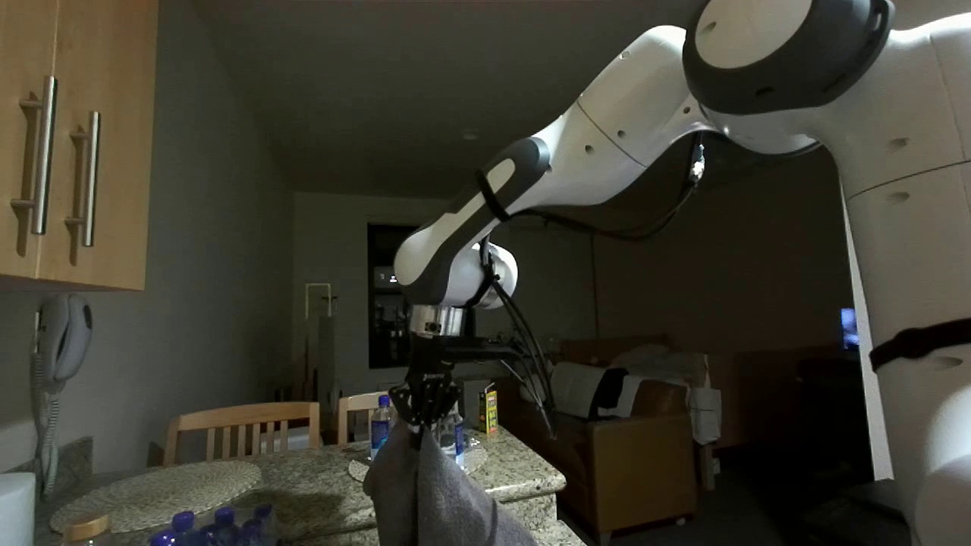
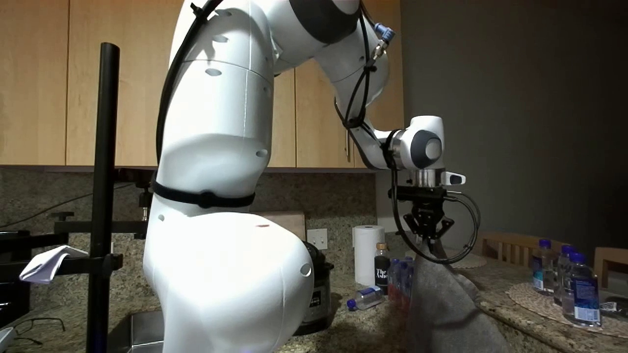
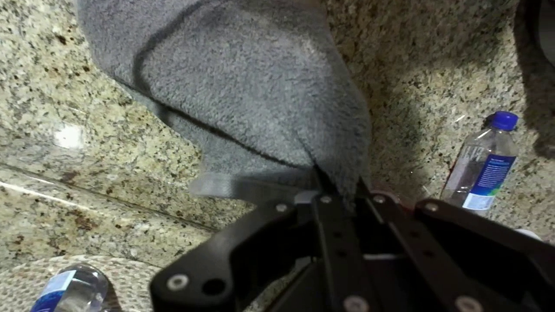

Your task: Move the towel to the left

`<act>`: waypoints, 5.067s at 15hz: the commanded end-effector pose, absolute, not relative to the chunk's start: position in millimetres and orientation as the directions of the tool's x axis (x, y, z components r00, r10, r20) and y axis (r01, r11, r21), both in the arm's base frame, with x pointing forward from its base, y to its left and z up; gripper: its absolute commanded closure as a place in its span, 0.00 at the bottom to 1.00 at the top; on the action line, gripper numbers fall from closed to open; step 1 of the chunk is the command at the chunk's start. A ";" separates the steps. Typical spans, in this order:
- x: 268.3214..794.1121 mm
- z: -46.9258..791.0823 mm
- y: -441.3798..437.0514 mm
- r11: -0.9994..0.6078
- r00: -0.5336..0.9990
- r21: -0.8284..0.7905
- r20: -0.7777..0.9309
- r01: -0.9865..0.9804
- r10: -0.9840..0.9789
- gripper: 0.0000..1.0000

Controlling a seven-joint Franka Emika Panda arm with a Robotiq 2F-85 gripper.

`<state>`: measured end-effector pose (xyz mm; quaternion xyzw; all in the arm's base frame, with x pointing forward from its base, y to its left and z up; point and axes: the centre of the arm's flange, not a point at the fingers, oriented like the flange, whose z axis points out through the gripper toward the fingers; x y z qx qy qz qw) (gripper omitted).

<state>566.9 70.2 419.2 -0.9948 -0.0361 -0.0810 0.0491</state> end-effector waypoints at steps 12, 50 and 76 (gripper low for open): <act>555.0 388.7 142.5 -0.991 0.980 -0.114 0.175 -0.072 -0.091 0.91; 546.4 343.6 302.7 -0.758 0.755 0.120 0.274 -0.641 -0.595 0.00; 487.3 393.5 200.6 -0.967 0.968 -0.041 -0.020 -0.250 -0.250 0.00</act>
